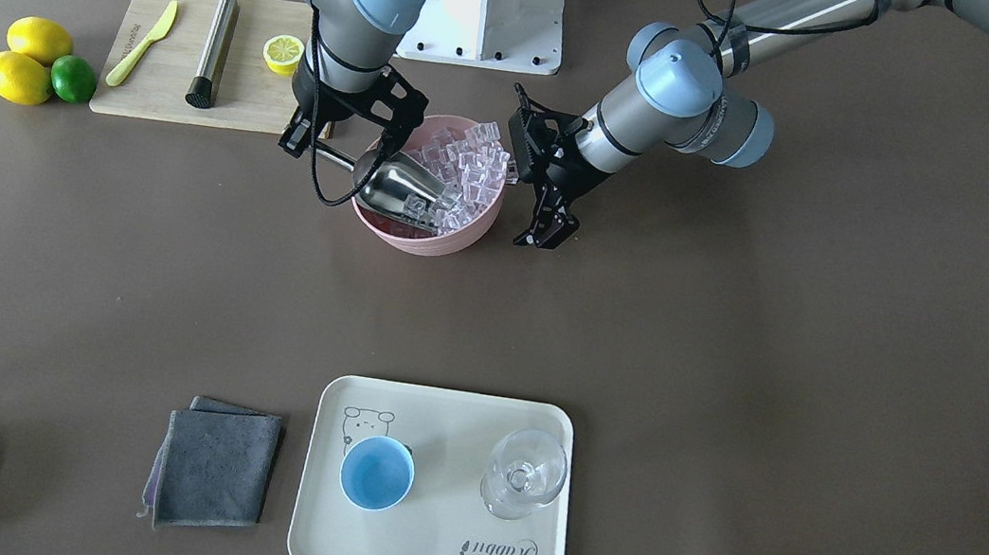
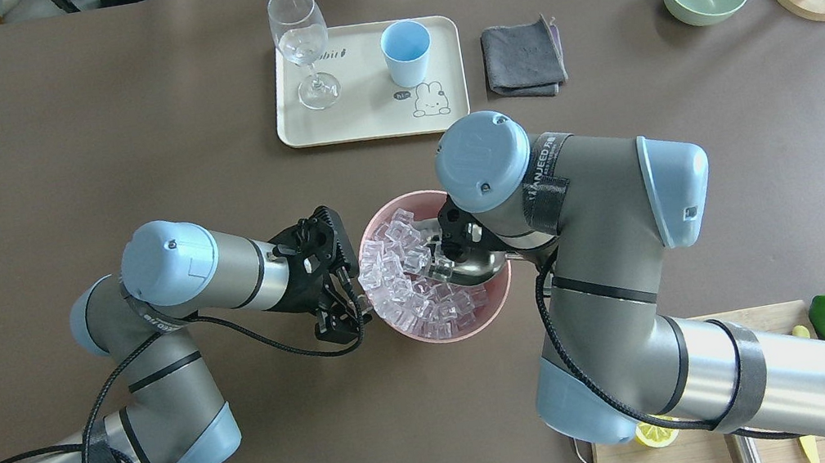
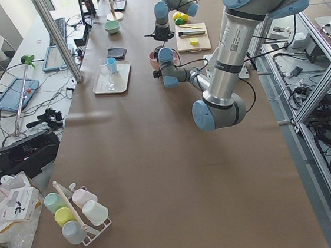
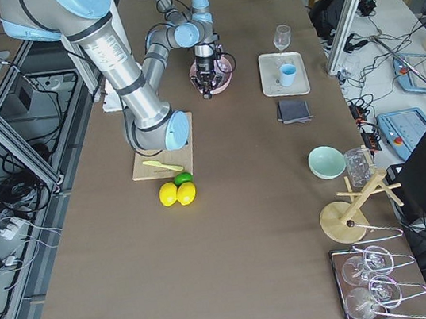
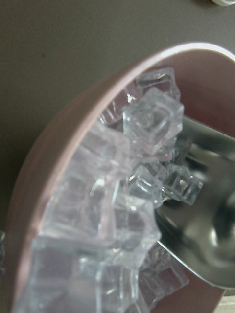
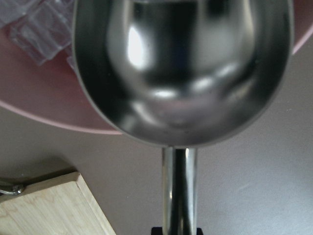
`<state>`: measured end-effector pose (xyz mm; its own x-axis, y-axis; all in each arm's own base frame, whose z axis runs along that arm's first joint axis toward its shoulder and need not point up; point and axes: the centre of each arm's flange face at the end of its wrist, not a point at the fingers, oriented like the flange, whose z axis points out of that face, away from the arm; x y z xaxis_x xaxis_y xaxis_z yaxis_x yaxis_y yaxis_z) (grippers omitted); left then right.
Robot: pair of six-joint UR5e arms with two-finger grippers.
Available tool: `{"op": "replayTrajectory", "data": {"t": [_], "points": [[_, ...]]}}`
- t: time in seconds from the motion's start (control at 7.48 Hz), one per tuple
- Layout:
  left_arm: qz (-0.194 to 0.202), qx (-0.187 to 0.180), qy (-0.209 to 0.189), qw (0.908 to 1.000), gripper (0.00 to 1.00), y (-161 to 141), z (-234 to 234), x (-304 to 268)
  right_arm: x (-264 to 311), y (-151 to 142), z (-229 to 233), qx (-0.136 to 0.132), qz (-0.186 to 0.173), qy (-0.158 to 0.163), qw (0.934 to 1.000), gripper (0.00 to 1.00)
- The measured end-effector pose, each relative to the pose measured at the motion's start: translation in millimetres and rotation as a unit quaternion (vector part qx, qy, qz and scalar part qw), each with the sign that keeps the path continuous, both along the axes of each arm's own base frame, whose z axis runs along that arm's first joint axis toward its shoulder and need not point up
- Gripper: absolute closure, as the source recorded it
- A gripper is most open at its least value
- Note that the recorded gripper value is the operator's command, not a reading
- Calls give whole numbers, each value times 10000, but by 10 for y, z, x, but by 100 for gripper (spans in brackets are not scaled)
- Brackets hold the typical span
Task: Put ice in cup with scoop
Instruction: 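Scoop ice cubes and lift the scoop out of the bowl with the right gripper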
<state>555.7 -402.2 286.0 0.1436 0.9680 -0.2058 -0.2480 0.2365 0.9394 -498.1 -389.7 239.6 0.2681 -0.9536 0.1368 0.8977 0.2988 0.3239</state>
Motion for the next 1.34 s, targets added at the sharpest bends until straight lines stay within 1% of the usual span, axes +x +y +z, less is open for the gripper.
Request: {"op": "replayTrajectory", "data": {"t": [0.4, 0.67, 0.8, 1.34], "points": [[-15, -50, 17, 10000, 2, 0, -28, 13, -54, -2, 92, -73, -40, -351, 9994, 100], [-38, -111, 34, 9999, 2, -3, -57, 24, -4, -73, 194, -190, -44, -719, 9972, 100], [-43, -120, 36, 9999, 2, -6, -61, 25, 32, -107, 213, -226, -33, -822, 9964, 100], [-42, -123, 45, 9999, 2, -6, -62, 23, 394, -387, 124, -455, 84, -1193, 9918, 100]]}}
